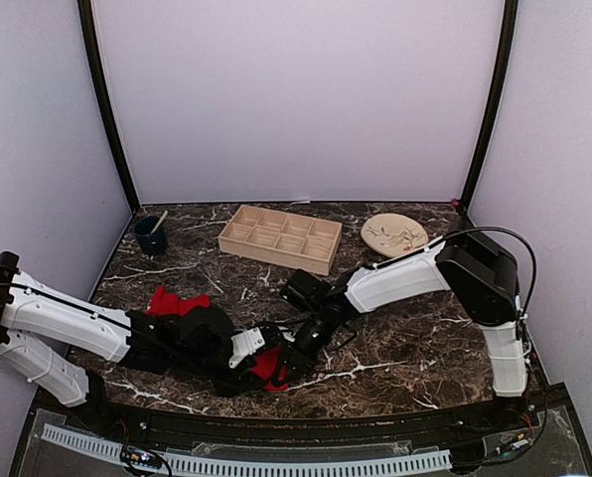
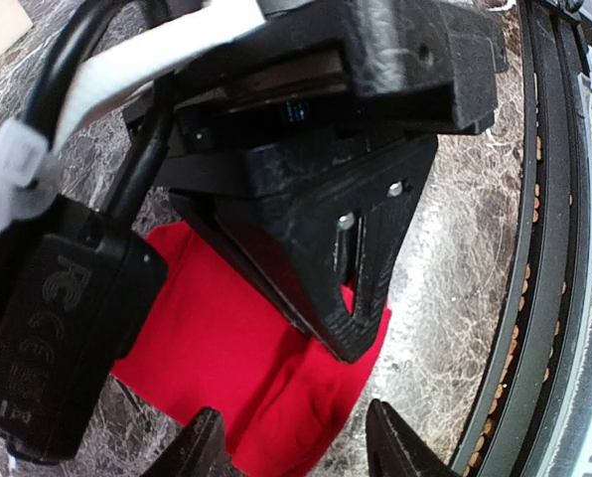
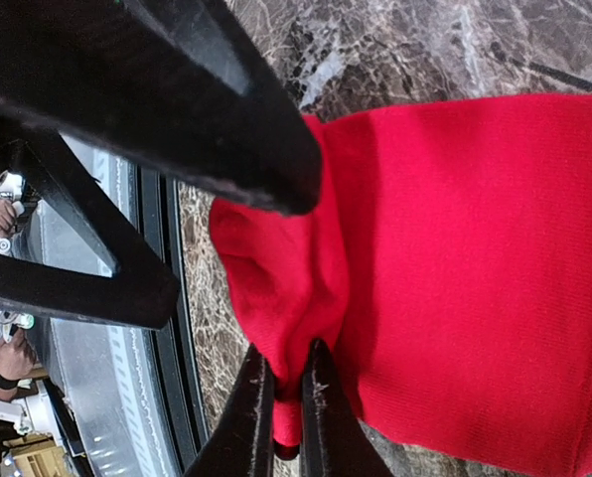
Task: Roll the socks
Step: Roll the sock at the center of the board.
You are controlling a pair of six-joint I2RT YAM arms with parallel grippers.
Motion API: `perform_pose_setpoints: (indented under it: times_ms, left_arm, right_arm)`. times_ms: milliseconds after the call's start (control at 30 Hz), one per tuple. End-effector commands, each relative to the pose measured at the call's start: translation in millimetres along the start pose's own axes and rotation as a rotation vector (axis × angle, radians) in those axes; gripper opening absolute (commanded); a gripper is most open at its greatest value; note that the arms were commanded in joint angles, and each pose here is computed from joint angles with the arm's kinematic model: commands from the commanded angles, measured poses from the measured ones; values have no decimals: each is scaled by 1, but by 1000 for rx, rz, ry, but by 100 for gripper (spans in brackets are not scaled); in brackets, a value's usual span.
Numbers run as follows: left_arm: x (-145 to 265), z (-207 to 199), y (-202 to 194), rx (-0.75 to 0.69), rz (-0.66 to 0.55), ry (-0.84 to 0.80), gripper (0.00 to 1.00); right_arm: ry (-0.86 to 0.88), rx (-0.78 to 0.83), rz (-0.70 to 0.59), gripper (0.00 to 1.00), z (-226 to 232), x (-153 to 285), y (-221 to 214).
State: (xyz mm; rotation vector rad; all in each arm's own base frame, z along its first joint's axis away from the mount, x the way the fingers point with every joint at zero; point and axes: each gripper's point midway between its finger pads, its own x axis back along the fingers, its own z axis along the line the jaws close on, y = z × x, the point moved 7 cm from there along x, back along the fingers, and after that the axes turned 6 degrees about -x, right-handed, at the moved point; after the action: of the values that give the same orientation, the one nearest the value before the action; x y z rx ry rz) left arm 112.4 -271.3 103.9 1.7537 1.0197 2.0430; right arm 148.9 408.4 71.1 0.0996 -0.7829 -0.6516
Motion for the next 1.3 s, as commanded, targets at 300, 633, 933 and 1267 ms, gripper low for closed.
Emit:
perform_pose_setpoints:
  times_ms: [300, 633, 933, 1267]
  left_arm:
    - [-11, -4, -2, -69, 61, -38, 49]
    - [-19, -5, -6, -82, 89, -49, 39]
    - [-21, -6, -10, -80, 112, -56, 15]
    - [-25, -6, -14, -47, 131, -55, 0]
  right_arm:
    - [-16, -57, 69, 2, -13, -9, -13]
    - [-17, -59, 76, 2, -13, -9, -14]
    - [-20, -61, 77, 2, -14, -9, -13]
    - [-39, -79, 58, 19, -18, -5, -14]
